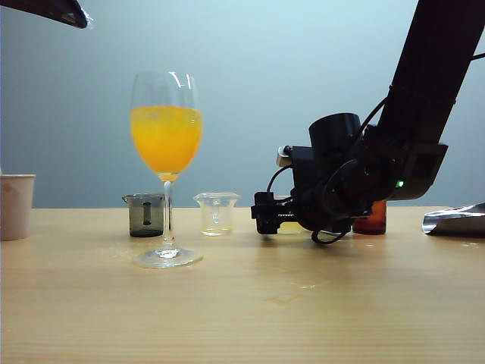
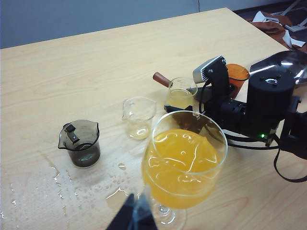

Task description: Pick up the third measuring cup from the left, pour the pineapple juice inside into the goblet, and finally put the measuring cup back in its original place.

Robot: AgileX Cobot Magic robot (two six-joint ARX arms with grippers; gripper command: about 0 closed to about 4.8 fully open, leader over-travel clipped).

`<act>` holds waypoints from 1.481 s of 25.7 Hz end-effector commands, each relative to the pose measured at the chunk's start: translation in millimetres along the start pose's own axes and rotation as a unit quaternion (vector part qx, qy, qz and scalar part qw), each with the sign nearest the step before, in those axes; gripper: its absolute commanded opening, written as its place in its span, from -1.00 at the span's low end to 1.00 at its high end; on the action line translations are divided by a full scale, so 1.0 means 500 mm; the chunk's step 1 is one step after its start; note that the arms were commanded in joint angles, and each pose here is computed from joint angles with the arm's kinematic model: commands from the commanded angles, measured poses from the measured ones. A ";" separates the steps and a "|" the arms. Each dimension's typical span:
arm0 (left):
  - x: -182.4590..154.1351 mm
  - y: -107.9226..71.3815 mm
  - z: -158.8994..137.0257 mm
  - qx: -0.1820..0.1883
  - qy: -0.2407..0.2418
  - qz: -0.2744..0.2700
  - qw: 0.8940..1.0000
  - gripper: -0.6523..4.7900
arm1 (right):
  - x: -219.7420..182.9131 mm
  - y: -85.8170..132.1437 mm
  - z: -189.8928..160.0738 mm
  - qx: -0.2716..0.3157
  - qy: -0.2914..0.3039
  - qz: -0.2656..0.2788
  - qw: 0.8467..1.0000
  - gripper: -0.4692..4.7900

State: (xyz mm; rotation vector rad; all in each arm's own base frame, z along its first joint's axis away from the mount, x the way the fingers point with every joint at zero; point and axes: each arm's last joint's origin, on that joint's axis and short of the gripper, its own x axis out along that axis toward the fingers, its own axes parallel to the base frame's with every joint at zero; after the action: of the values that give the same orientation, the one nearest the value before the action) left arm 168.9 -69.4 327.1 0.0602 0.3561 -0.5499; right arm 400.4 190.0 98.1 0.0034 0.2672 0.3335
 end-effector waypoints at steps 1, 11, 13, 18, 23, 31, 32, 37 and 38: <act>-0.001 0.000 0.003 0.014 -0.006 -0.001 1.000 -0.78 | 0.004 0.002 0.006 0.003 -0.010 0.002 1.000 1.00; 0.000 0.000 0.002 0.013 -0.005 -0.002 1.000 -0.78 | 0.007 0.002 0.004 0.017 -0.012 0.002 1.000 0.70; 0.000 0.000 0.002 0.013 -0.005 -0.002 1.000 -0.78 | 0.008 0.002 -0.001 0.017 -0.010 0.002 1.000 0.52; 0.000 0.000 0.002 0.013 -0.004 -0.002 1.000 -0.78 | 0.009 0.001 -0.009 0.015 0.001 -0.003 1.000 0.28; 0.000 0.000 0.000 0.013 0.000 -0.002 1.000 -0.78 | 0.009 0.001 -0.008 0.015 -0.001 -0.003 1.000 -0.17; 0.000 0.000 0.001 0.013 -0.002 -0.001 1.000 -0.78 | -0.002 0.004 0.035 0.015 -0.030 0.008 0.999 -0.17; 0.000 0.000 0.002 0.013 -0.003 -0.001 1.000 -0.78 | -0.005 0.004 0.043 0.015 -0.034 0.010 0.999 -0.17; 0.000 0.000 0.003 0.013 -0.007 -0.001 1.000 -0.78 | -0.023 0.006 0.091 0.016 -0.047 0.014 0.999 -0.17; 0.000 0.000 0.005 0.014 -0.012 -0.001 1.000 -0.78 | -0.031 0.008 0.103 0.014 -0.038 0.021 0.999 -0.17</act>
State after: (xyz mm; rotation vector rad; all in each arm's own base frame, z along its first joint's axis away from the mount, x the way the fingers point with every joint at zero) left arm 169.2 -69.6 326.8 0.0816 0.3527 -0.5543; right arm 399.5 190.2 142.0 0.0462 0.2094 0.3531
